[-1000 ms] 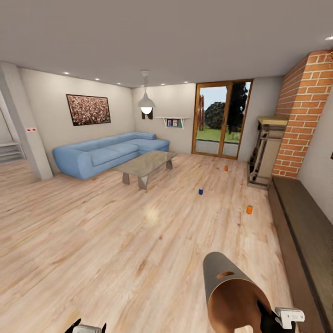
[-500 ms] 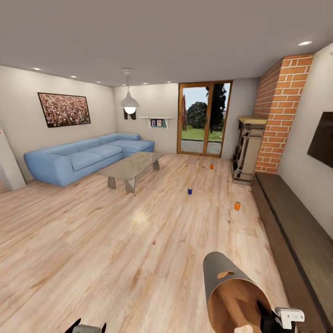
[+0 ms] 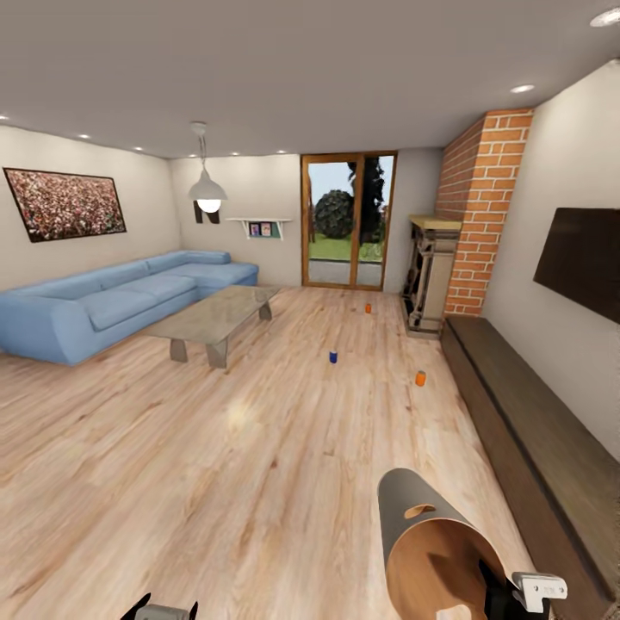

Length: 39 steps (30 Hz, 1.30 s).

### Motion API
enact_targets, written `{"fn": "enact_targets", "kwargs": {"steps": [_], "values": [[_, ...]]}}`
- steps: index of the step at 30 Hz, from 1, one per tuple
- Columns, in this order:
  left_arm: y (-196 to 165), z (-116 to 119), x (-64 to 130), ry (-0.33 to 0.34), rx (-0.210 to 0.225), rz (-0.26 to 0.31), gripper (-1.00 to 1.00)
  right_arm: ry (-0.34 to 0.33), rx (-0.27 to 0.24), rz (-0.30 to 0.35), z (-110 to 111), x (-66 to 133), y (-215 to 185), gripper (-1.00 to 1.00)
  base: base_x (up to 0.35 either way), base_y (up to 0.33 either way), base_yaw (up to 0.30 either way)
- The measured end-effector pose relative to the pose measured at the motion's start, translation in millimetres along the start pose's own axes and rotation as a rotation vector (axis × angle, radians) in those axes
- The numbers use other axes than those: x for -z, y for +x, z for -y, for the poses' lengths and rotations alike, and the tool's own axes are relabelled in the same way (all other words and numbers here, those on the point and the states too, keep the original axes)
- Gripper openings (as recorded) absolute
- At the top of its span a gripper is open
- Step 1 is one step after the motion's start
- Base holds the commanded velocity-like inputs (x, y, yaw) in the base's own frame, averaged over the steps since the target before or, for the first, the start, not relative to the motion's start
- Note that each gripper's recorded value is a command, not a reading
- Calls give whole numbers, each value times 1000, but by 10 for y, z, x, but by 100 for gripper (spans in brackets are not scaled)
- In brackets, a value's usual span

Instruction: Put the three can of soda from the living room inside the tash can in the kitchen.

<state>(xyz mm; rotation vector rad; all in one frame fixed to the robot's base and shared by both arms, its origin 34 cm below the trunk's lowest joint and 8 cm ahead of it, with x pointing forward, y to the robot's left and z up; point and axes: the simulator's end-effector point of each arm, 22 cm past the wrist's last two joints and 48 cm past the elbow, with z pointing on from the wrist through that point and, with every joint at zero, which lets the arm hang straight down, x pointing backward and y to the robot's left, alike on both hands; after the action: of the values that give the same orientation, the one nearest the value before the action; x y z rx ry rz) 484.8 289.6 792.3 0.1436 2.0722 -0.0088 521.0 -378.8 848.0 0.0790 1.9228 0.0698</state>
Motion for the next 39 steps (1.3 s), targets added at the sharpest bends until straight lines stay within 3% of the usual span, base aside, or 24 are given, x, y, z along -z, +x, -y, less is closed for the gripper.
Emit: {"fn": "enact_targets", "kwargs": {"steps": [22, 39], "values": [[-1, 4, -1, 0, 0, 0, 100, -1, 2, 2, -5, -1, -6, -100, 193, 289, -231], [2, 9, -1, 2, 0, -1, 100, -3, 4, 3, -11, -3, -9, -100, 197, 288, -24]]}}
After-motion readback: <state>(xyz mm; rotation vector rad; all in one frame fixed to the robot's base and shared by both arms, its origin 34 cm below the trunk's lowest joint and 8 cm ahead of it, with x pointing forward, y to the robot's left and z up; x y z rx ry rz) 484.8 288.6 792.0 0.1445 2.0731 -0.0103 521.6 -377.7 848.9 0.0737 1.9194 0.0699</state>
